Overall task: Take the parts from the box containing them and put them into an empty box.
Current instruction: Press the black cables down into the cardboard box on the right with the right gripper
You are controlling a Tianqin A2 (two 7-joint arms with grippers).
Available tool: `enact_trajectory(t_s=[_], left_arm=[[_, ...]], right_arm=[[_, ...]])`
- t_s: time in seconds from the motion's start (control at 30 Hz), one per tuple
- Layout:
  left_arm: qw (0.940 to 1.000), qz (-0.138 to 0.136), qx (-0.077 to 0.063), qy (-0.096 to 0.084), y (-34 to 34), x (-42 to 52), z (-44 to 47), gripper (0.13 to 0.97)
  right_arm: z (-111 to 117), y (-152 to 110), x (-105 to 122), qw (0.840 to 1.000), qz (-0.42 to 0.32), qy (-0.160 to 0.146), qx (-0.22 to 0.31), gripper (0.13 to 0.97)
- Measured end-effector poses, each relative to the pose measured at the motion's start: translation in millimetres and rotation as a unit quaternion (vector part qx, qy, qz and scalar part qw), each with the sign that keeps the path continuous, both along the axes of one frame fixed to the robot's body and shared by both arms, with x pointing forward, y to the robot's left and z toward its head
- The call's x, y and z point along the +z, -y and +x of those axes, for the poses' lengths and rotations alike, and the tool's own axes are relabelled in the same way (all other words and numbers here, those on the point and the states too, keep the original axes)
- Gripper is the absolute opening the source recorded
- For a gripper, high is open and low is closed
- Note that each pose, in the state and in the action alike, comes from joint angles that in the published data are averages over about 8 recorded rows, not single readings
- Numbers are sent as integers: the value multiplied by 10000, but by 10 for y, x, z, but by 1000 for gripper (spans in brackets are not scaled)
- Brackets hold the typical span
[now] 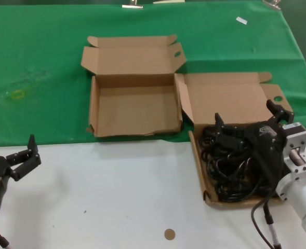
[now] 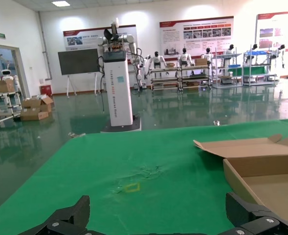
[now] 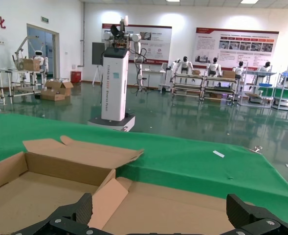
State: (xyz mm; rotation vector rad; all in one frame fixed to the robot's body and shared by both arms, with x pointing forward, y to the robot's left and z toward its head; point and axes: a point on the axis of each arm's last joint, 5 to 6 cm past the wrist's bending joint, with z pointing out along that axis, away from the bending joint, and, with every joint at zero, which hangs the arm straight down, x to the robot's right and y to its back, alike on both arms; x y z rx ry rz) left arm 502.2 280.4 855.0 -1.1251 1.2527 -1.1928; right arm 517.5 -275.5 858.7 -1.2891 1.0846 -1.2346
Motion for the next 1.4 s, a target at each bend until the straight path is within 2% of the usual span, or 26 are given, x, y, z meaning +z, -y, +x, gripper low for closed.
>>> enact_trajectory(t_s=[1.13, 1.4], left_arm=[[10000, 0, 0, 0, 0, 0, 0, 966], [10000, 0, 0, 0, 0, 0, 0, 921]], right_arm=[[0, 0, 0, 10000, 0, 0, 0, 966], [0, 0, 0, 10000, 0, 0, 0, 966]])
